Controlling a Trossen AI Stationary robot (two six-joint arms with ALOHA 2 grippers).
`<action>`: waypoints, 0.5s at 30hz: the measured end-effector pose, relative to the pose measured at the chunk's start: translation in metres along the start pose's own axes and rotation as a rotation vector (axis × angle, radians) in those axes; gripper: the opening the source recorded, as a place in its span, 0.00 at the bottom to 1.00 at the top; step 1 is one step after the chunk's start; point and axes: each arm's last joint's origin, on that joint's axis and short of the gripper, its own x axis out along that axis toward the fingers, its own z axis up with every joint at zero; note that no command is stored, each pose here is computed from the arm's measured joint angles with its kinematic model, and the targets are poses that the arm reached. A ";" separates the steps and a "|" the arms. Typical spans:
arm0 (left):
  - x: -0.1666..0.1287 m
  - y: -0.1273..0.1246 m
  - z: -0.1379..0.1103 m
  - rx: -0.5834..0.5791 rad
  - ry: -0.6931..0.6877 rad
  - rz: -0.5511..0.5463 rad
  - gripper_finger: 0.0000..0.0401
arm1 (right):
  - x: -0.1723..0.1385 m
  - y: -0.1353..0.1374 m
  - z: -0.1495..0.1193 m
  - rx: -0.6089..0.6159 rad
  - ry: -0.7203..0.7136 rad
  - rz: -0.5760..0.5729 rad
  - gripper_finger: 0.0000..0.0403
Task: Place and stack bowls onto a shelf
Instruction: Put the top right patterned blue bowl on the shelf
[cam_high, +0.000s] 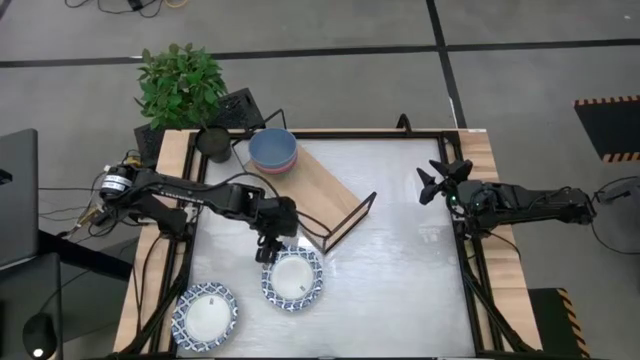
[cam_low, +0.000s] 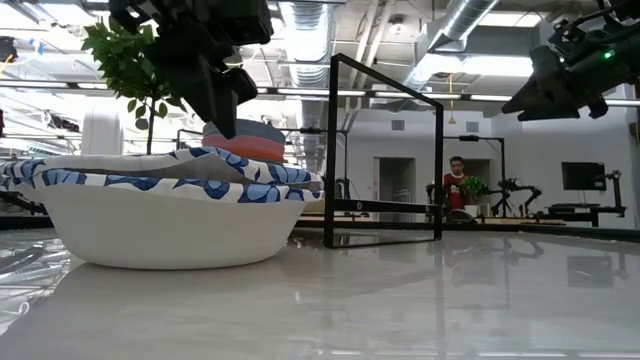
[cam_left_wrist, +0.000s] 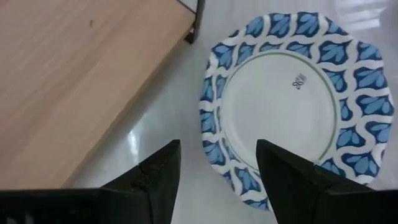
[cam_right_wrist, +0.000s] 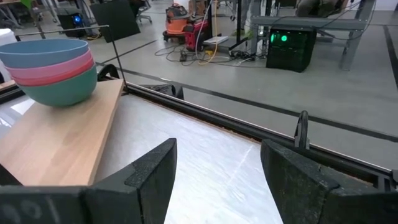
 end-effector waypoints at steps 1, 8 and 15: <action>0.000 0.000 0.000 0.003 0.002 -0.007 0.48 | 0.000 0.000 0.000 0.000 0.000 0.000 0.64; 0.000 -0.016 -0.012 0.024 0.123 -0.129 0.48 | 0.000 0.000 0.000 -0.002 0.000 0.000 0.64; 0.003 -0.055 -0.018 0.153 0.159 -0.147 0.48 | 0.000 0.000 0.000 0.068 -0.001 0.000 0.64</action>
